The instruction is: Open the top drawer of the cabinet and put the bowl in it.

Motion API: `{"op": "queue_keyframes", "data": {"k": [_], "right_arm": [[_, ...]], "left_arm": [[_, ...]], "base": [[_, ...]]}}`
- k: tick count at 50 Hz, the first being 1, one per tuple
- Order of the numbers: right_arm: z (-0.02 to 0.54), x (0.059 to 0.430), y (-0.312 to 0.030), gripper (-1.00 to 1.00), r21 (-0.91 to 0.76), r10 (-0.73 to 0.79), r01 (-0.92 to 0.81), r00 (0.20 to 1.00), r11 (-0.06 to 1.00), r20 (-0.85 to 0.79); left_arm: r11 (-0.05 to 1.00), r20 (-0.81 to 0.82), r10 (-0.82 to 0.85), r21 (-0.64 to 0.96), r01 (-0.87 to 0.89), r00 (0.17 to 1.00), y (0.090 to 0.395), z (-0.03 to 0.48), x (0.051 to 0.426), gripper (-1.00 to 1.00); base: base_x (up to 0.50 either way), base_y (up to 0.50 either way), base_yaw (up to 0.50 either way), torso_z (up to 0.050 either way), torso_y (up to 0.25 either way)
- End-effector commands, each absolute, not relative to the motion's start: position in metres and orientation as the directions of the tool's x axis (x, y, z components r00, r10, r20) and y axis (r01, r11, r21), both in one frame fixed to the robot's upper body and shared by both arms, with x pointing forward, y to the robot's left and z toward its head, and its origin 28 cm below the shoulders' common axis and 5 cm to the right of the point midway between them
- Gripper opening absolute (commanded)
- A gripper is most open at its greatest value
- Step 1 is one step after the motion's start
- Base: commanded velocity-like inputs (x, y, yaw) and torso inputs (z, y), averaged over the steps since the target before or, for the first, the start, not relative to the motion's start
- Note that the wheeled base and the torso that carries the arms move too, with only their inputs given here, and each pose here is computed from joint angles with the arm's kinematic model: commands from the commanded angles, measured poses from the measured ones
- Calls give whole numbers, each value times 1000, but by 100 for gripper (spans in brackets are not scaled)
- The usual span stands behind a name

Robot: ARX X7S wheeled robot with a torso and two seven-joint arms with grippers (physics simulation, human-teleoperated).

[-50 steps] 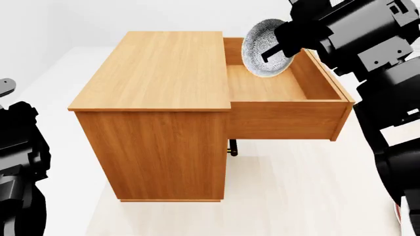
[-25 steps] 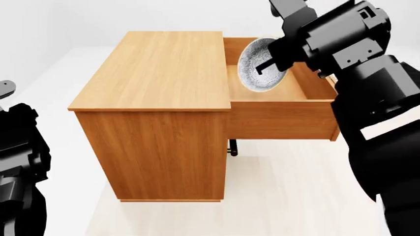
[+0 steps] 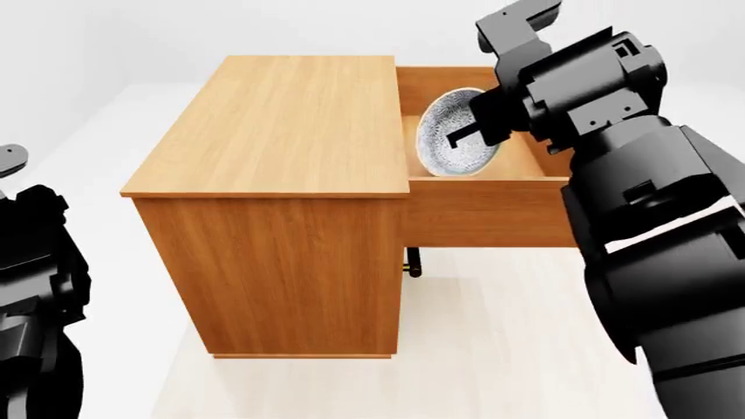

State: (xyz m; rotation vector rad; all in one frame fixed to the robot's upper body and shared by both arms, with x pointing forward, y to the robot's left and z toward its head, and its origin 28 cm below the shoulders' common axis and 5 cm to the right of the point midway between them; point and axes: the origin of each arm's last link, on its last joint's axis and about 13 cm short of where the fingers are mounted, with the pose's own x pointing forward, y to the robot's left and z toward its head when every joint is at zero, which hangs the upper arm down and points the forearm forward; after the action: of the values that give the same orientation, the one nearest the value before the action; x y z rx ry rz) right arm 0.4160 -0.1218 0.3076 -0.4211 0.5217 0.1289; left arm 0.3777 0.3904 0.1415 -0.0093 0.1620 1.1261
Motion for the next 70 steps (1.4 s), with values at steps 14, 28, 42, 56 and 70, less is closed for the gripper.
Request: {"op": "queue_keyframes", "data": {"k": [14,28,42,56,70], "right_arm": [[295,418,-121,-100,-341,13,-219,856,914,-517],[287,417,-125,-100,-318,2,-202,847,926,-531],[295,418,-127,100,-325,-9,-175,870,930,-494],[398,416,-147,100,-303,-112,150,984,941,139],[416,391,-153,100,-229,-98,154,967,961,237]], "left_arm": [[431,-137,898,72,-899,419,391,139,376,100],[431,-137,898,72,-900,419,392,138,376,100],[430,-140,898,73,-900,418,392,136,375,100],[435,-142,896,84,-896,422,390,132,374,100],[433,-140,897,84,-898,419,390,132,374,100]], "base": [[0,0,0,0,0],[0,0,0,0,0],[0,0,0,0,0],[0,0,0,0,0],[0,0,0,0,0]]}}
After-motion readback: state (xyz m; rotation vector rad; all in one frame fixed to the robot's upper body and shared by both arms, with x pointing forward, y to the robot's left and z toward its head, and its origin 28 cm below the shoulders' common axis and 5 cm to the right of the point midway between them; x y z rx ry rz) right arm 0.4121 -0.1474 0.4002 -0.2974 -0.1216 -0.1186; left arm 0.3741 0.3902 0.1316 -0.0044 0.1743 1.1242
